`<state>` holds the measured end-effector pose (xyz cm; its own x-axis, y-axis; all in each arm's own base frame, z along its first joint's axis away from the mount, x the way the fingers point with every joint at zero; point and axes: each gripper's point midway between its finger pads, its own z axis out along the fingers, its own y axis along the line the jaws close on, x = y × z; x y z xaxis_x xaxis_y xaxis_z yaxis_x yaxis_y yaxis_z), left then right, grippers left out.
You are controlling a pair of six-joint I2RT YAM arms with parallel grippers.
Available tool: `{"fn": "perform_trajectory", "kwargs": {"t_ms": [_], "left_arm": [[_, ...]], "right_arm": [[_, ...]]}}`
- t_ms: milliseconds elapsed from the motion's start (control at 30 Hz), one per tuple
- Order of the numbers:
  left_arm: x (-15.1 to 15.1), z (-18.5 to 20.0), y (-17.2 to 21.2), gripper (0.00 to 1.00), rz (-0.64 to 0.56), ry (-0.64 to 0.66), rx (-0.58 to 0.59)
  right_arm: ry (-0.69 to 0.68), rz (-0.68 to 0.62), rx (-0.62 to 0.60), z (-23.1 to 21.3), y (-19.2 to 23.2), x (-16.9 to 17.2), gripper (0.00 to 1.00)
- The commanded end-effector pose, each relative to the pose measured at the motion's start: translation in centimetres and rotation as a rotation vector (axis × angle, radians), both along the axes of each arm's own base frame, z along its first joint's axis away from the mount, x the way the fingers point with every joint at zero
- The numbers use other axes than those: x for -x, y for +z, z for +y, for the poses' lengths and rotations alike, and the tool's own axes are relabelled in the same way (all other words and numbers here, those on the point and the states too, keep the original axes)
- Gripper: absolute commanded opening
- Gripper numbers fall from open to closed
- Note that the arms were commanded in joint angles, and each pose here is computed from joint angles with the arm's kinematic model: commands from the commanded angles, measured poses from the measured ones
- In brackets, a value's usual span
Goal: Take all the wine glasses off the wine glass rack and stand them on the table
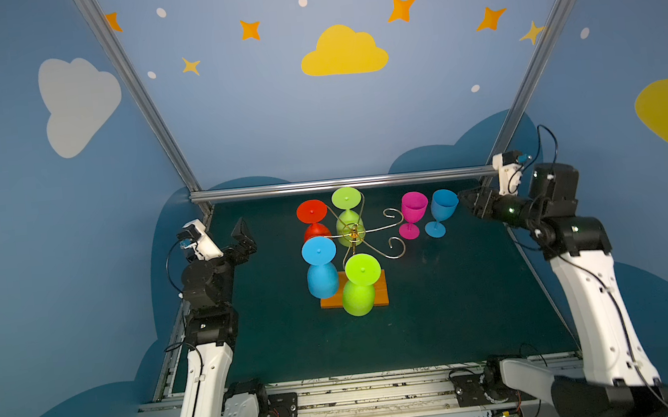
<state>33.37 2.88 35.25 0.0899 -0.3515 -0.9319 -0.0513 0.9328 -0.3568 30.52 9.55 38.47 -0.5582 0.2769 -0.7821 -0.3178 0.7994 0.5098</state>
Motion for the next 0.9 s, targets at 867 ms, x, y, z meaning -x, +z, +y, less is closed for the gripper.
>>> {"fn": "perform_trajectory", "kwargs": {"t_ms": [867], "left_arm": [[0.3, 0.3, -0.1, 0.99, -0.005, 0.004, 0.021]], "right_arm": [[0.445, 0.162, -0.369, 16.9, -3.0, 13.1, 0.44]]}}
